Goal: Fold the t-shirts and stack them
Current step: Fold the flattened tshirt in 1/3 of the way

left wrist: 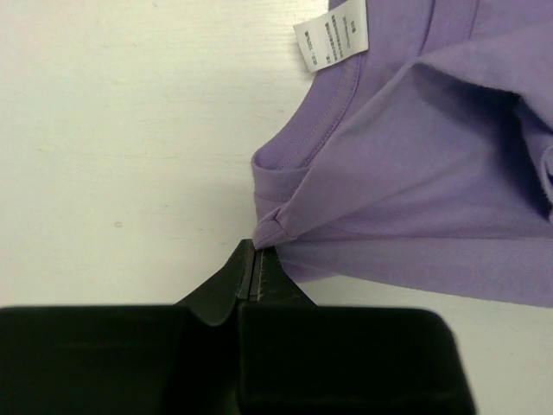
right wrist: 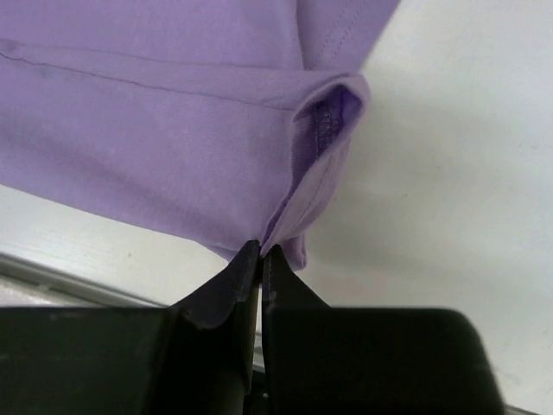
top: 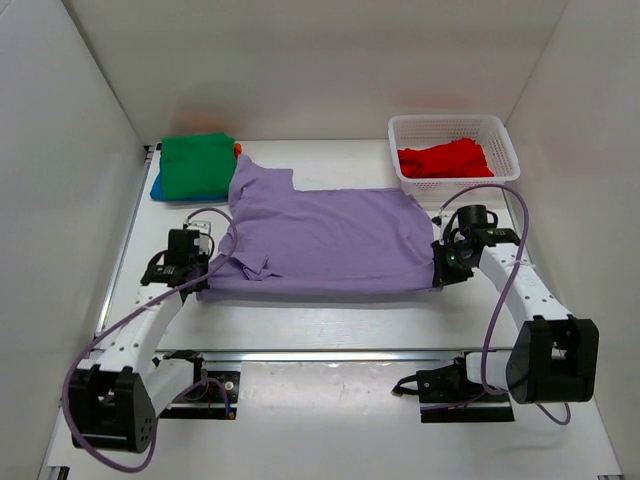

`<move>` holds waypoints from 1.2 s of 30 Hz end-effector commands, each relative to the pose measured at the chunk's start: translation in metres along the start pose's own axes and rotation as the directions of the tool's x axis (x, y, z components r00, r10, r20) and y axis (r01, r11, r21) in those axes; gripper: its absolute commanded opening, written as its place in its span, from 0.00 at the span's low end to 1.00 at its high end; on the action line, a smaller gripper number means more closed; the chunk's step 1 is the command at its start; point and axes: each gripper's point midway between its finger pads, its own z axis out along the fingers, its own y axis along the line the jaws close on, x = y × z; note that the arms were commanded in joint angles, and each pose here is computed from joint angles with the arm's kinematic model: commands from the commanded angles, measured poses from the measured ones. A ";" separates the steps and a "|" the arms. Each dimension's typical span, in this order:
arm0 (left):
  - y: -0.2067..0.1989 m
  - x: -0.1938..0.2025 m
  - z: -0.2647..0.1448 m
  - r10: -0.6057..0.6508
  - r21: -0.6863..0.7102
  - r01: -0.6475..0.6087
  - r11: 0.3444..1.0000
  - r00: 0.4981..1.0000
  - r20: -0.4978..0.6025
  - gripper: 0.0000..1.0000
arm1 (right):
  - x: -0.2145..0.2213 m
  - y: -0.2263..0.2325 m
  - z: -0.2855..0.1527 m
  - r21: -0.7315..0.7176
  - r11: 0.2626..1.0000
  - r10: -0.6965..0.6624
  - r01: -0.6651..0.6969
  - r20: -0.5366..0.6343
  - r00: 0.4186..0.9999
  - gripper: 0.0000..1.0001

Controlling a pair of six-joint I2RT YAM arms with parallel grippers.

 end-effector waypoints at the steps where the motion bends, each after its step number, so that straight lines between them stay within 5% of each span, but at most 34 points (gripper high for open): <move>1: 0.011 -0.018 -0.020 0.033 -0.022 -0.032 0.999 0.996 0.081 0.00 | 0.008 0.005 -0.013 0.013 0.999 -0.043 0.043 -0.020 0.999 0.00; 12: 0.004 -0.029 -0.048 0.072 0.025 -0.076 0.997 0.988 0.133 0.00 | -0.006 0.023 -0.041 0.038 0.995 0.094 -0.093 -0.022 0.995 0.00; 19: 0.007 -0.036 -0.074 0.070 0.027 -0.076 0.997 0.982 0.177 0.00 | 0.027 0.032 -0.040 0.042 0.992 0.123 -0.119 -0.130 0.984 0.00; 32: 0.009 -0.041 -0.108 0.064 0.030 -0.073 0.997 0.971 0.232 0.00 | 0.059 0.034 -0.061 0.046 0.986 0.164 -0.159 -0.118 0.979 0.00; 33: 0.008 -0.036 -0.108 0.072 0.029 -0.081 0.996 0.973 0.219 0.07 | 0.062 0.035 -0.061 0.043 0.984 0.176 -0.172 -0.120 0.977 0.00; 34: 0.009 -0.040 -0.110 0.066 0.024 -0.073 0.997 0.971 0.232 0.29 | 0.064 0.035 -0.061 0.044 0.985 0.173 -0.169 -0.120 0.978 0.03; 36: 0.010 -0.038 -0.111 0.074 0.021 -0.081 0.997 0.971 0.229 0.33 | 0.067 0.034 -0.061 0.043 0.983 0.180 -0.176 -0.117 0.977 0.15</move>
